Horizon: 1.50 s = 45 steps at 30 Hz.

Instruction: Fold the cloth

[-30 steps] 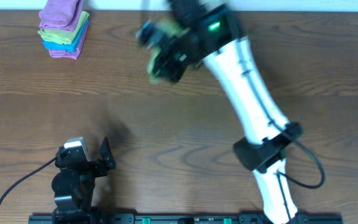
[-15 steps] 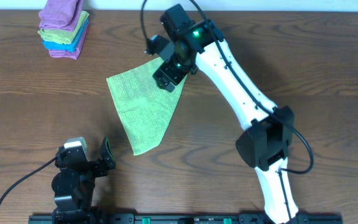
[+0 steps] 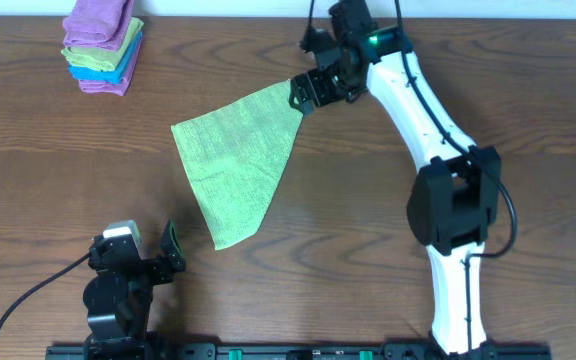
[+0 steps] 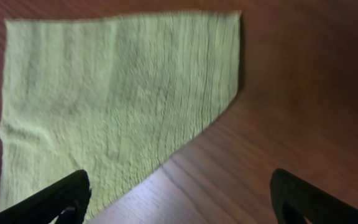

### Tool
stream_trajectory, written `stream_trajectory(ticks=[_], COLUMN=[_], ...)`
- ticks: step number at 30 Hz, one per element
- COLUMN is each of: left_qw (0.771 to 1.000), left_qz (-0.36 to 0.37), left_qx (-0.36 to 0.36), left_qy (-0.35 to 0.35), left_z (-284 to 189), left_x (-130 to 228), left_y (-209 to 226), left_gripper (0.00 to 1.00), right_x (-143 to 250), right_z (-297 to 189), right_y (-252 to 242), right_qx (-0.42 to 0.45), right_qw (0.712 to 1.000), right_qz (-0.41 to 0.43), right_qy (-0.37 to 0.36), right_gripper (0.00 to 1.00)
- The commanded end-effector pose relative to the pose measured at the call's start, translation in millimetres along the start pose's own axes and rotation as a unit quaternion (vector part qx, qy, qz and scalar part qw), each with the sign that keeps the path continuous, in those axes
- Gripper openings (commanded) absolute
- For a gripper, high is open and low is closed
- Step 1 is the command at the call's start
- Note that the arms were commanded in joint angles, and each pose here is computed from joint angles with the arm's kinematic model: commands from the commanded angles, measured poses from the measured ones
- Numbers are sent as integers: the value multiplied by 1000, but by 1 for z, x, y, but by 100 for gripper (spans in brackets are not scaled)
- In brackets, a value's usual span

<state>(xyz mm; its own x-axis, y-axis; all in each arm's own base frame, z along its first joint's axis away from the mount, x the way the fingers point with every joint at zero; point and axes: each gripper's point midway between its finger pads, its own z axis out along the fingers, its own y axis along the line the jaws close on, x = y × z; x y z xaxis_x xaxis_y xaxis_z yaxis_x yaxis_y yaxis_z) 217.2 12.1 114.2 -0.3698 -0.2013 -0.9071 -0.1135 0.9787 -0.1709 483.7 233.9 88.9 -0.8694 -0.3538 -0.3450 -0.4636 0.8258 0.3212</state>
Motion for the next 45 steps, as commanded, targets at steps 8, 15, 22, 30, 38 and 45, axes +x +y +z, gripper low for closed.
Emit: stream_trajectory(ticks=[8,15,22,30,38,45], left_qw=[1000,1000,1000,1000,1000,1000], left_qz=[-1,-1,-1,-1,-1,-1], left_qx=[-5,-5,-5,-5,-5,-5], left_qy=[9,9,9,9,8,9], left_z=[3,3,3,3,2,3], left_x=[8,8,8,8,8,8], left_y=[3,3,3,3,2,3], left_gripper=[95,95,95,95,95,95], right_x=[38,36,38,28,-34,-82], right_z=[66,68,86,82,-38,-154], right_y=[24,25,29,26,-45,-28], right_qx=[-26,-26,-27,-20,208,255], right_qw=[996,997,996,997,976,953], right_qz=[7,8,22,30,51,43], right_qy=[80,77,81,63,-31,-159], right_gripper=[86,77,50,1,1,1])
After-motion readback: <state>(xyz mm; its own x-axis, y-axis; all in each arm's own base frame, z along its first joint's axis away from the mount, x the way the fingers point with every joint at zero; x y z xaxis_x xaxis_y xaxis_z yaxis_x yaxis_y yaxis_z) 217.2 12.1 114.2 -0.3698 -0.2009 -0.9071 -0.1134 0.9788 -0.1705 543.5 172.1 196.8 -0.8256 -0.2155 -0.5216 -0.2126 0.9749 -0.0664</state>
